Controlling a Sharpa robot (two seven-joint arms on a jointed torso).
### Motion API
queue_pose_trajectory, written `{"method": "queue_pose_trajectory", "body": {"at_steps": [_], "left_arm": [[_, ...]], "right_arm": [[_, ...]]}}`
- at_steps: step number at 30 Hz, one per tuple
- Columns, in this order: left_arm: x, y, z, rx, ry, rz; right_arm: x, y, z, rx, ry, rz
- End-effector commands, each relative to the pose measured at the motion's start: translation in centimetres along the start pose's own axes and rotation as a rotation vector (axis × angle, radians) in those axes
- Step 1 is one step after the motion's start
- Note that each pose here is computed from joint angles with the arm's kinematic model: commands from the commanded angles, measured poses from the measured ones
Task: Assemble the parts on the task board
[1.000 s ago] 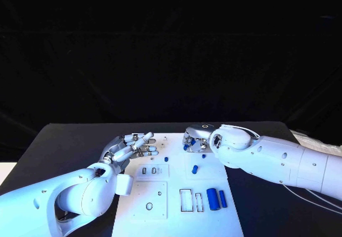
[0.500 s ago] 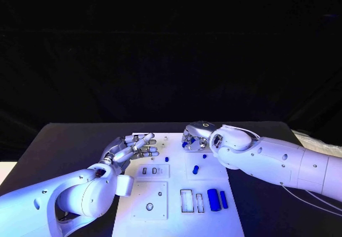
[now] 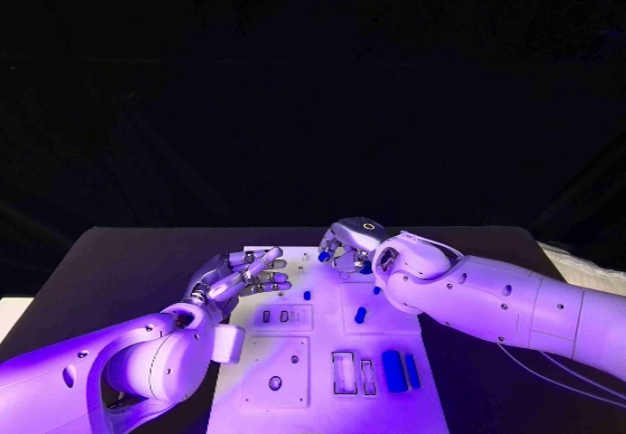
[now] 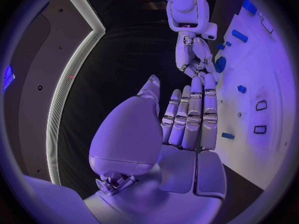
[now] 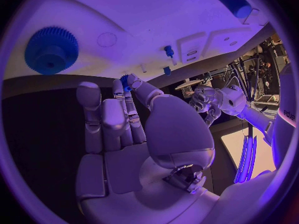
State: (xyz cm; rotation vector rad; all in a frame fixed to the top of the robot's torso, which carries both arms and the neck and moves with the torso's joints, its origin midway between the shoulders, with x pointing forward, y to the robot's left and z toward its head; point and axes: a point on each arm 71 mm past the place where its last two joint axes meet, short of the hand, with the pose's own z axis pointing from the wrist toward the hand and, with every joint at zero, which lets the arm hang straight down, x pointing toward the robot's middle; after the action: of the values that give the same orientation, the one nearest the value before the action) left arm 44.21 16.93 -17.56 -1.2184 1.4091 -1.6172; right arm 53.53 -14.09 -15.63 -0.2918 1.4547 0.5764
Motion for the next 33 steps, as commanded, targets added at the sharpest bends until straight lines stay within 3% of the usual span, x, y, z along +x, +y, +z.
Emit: {"method": "queue_pose_trajectory", "body": {"at_steps": [1, 13, 33], "left_arm": [[0.27, -0.16, 0.04, 0.007, 0.023, -0.011], [0.54, -0.50, 0.07, 0.012, 0.033, -0.012], [0.60, -0.52, 0.15, 0.011, 0.035, -0.012]], "right_arm": [[0.1, 0.1, 0.6, 0.013, -0.019, 0.010], [1.0, 0.6, 2.3, 0.056, 0.007, -0.013], [1.1, 0.9, 2.7, 0.068, 0.014, -0.022]]}}
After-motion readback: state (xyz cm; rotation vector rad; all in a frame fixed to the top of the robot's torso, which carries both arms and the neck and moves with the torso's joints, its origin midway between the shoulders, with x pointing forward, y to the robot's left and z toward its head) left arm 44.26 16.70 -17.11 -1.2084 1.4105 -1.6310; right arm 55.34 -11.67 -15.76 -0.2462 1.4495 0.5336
